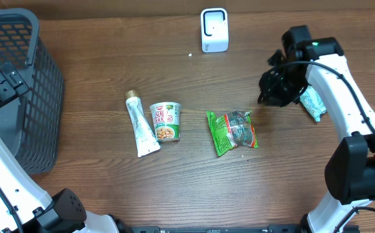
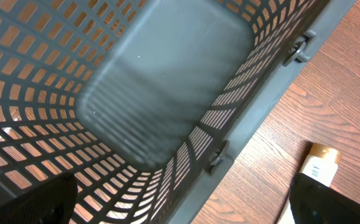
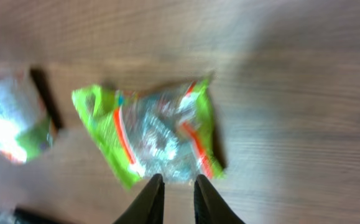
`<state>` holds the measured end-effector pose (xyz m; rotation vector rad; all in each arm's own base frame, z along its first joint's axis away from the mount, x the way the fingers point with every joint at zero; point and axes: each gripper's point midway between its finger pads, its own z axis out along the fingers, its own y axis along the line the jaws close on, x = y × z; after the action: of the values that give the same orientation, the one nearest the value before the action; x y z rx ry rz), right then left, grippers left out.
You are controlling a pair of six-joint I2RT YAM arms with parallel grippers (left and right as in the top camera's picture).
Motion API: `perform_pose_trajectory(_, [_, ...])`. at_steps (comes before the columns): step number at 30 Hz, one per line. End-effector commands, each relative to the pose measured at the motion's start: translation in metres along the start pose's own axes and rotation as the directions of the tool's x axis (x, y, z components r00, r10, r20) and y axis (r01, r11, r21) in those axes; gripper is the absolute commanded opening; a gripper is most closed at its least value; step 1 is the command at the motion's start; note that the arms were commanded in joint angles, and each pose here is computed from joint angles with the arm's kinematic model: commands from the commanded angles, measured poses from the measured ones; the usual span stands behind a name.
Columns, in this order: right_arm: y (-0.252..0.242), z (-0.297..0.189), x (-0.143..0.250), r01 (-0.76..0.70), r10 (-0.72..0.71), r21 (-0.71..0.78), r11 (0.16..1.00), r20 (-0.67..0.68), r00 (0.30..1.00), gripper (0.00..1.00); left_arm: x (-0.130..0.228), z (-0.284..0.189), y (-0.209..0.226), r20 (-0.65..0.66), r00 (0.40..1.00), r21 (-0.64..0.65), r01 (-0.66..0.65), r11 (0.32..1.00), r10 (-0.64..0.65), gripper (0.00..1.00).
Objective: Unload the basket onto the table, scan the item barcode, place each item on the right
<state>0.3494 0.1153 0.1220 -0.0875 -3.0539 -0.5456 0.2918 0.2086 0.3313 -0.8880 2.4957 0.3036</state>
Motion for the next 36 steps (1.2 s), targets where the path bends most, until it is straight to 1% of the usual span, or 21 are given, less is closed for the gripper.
perform_pose_trajectory(1, [0.012,0.021,0.025,0.074,-0.075,-0.022,0.997,-0.073,0.995,0.18,-0.003,-0.008,-0.001,0.027,1.0,0.006,-0.001,1.0,0.0,1.0])
perform_pose_trajectory(4, [0.011,0.062,0.037,0.095,-0.096,-0.02,0.995,-0.089,0.991,0.18,-0.003,-0.008,-0.001,0.026,1.0,0.006,-0.001,1.0,0.0,1.0])
perform_pose_trajectory(8, [0.011,0.101,0.042,0.162,-0.163,-0.02,0.987,-0.054,0.985,0.17,-0.003,-0.008,-0.001,0.026,1.0,0.006,-0.001,1.0,0.0,1.0])
perform_pose_trajectory(10, [-0.002,0.117,0.041,0.185,-0.184,0.057,0.981,-0.023,0.983,0.17,-0.003,-0.008,-0.001,0.026,1.0,0.006,-0.001,1.0,0.0,1.0])
perform_pose_trajectory(11, [-0.009,0.121,0.039,0.192,-0.192,0.099,0.976,-0.009,0.981,0.2,-0.003,-0.008,-0.001,0.026,1.0,0.006,-0.001,1.0,0.0,1.0])
perform_pose_trajectory(13, [-0.023,0.126,0.035,0.197,-0.202,0.167,0.966,0.017,0.979,0.28,-0.003,-0.008,-0.001,0.026,1.0,0.006,-0.001,1.0,0.0,1.0])
perform_pose_trajectory(14, [-0.025,0.129,0.032,0.213,-0.222,0.18,0.96,0.035,0.974,0.35,-0.003,-0.008,-0.001,0.026,1.0,0.006,-0.001,1.0,0.0,1.0])
perform_pose_trajectory(15, [-0.024,0.131,0.028,0.234,-0.247,0.177,0.956,0.052,0.968,0.45,-0.003,-0.008,-0.001,0.026,1.0,0.006,-0.001,1.0,0.0,1.0])
perform_pose_trajectory(16, [-0.024,0.131,0.026,0.244,-0.258,0.178,0.953,0.061,0.964,0.53,-0.003,-0.008,-0.001,0.026,1.0,0.006,-0.001,1.0,0.0,1.0])
perform_pose_trajectory(17, [-0.023,0.131,0.024,0.261,-0.276,0.179,0.949,0.066,0.959,0.7,-0.003,-0.008,-0.001,0.026,1.0,0.006,-0.001,1.0,0.0,1.0])
perform_pose_trajectory(19, [-0.021,0.13,0.018,0.294,-0.313,0.183,0.938,0.082,0.946,0.88,-0.003,-0.008,-0.001,0.026,1.0,0.006,-0.001,1.0,0.0,1.0])
perform_pose_trajectory(21, [-0.016,0.125,0.009,0.304,-0.326,0.182,0.935,0.108,0.939,0.98,-0.003,-0.008,-0.001,0.027,1.0,0.006,-0.001,1.0,0.0,1.0])
perform_pose_trajectory(22, [-0.014,0.121,0.004,0.303,-0.327,0.18,0.936,0.119,0.938,0.99,-0.003,-0.008,-0.001,0.027,1.0,0.006,-0.001,1.0,0.0,1.0])
perform_pose_trajectory(27, [0.023,0.055,-0.03,0.305,-0.332,0.161,0.939,0.183,0.925,1.0,-0.003,-0.008,-0.001,0.026,1.0,0.006,-0.001,1.0,0.0,1.0])
perform_pose_trajectory(28, [0.043,0.034,-0.035,0.319,-0.337,0.113,0.941,0.201,0.92,0.98,-0.003,-0.008,-0.001,0.026,1.0,0.006,-0.001,1.0,0.0,1.0])
perform_pose_trajectory(30, [0.066,0.02,-0.037,0.343,-0.342,0.037,0.938,0.229,0.911,0.9,-0.003,-0.008,-0.001,0.027,1.0,0.006,-0.001,1.0,0.0,1.0])
perform_pose_trajectory(31, [0.079,0.015,-0.039,0.349,-0.337,-0.006,0.937,0.251,0.908,0.77,-0.003,-0.008,-0.001,0.026,1.0,0.006,-0.001,1.0,0.0,1.0])
perform_pose_trajectory(32, [0.087,0.015,-0.044,0.347,-0.327,-0.024,0.938,0.278,0.903,0.45,-0.003,-0.008,-0.001,0.027,1.0,0.006,-0.001,1.0,0.0,1.0])
perform_pose_trajectory(34, [0.092,0.023,-0.047,0.34,-0.315,-0.034,0.94,0.294,0.902,0.27,-0.003,-0.008,-0.001,0.026,1.0,0.006,-0.001,1.0,0.0,1.0])
perform_pose_trajectory(35, [0.095,0.036,-0.048,0.314,-0.287,-0.049,0.948,0.293,0.912,0.15,-0.003,-0.008,-0.001,0.027,1.0,0.006,-0.001,1.0,0.0,1.0])
perform_pose_trajectory(36, [0.095,0.045,-0.047,0.294,-0.267,-0.056,0.954,0.284,0.921,0.1,-0.003,-0.008,-0.001,0.026,1.0,0.006,-0.001,1.0,0.0,1.0])
